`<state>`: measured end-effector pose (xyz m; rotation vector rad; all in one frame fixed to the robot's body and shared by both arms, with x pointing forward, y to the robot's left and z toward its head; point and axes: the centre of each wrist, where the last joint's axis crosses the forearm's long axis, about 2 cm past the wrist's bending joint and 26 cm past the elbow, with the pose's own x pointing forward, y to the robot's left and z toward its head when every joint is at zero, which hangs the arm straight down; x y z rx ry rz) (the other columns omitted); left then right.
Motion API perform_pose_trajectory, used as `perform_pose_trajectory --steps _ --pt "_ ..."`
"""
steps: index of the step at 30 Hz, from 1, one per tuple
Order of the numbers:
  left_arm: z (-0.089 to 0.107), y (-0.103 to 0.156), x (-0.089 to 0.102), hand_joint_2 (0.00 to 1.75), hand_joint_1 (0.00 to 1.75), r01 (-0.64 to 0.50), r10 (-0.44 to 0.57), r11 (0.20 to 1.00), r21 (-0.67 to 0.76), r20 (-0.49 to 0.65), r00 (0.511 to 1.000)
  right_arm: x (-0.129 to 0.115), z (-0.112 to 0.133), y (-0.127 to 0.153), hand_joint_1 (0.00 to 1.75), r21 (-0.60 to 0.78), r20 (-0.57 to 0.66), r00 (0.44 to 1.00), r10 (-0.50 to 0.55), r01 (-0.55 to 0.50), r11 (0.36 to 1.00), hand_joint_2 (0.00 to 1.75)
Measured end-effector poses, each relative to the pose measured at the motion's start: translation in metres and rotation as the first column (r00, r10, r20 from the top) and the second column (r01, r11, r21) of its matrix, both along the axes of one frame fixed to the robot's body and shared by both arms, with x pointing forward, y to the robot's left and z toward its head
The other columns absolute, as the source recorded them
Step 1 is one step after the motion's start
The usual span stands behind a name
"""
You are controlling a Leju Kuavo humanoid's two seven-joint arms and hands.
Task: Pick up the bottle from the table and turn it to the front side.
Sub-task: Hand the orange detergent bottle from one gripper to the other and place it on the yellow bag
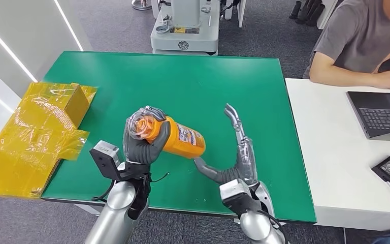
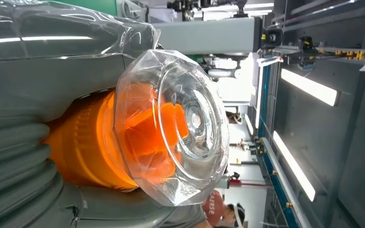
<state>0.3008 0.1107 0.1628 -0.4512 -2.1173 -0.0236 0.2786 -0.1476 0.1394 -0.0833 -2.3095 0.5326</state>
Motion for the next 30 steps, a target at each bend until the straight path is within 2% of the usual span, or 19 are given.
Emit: perform_pose_trajectory --steps 3,8,15,20,26,28,30 --pt "-0.002 0.001 -0.002 1.75 1.75 -0.021 0.021 1.000 0.007 -0.007 1.000 -0.005 0.006 -0.001 0.00 0.057 0.063 0.994 -0.087 0.083 0.995 1.75" --pt "-0.001 0.005 -0.004 1.75 1.75 -0.048 0.047 0.998 0.038 0.006 0.999 -0.018 0.008 -0.001 0.00 0.170 0.072 0.986 -0.153 0.140 0.975 1.75" --pt "0.003 0.017 -0.004 1.75 1.75 -0.099 0.092 0.983 0.156 0.048 0.995 -0.030 0.005 -0.001 0.00 0.213 0.054 0.981 -0.185 0.170 0.962 1.75" --pt "0.001 0.039 0.003 1.75 1.75 -0.182 0.156 0.938 0.296 0.111 0.982 -0.037 0.006 -0.001 0.00 0.211 0.043 0.984 -0.175 0.163 0.964 1.75" --pt "0.010 0.082 0.025 1.75 1.75 -0.328 0.238 0.802 0.499 0.236 0.942 -0.040 0.014 0.000 0.00 0.176 0.053 0.990 -0.132 0.121 0.977 1.75" --pt "0.014 0.099 0.032 1.75 1.75 -0.398 0.268 0.726 0.561 0.301 0.915 -0.042 0.015 0.000 0.00 0.173 0.052 0.991 -0.123 0.112 0.978 1.75" --pt "0.017 0.117 0.037 1.75 1.75 -0.484 0.284 0.604 0.633 0.397 0.873 -0.044 0.015 -0.001 0.00 0.173 0.050 0.992 -0.113 0.103 0.980 1.75"
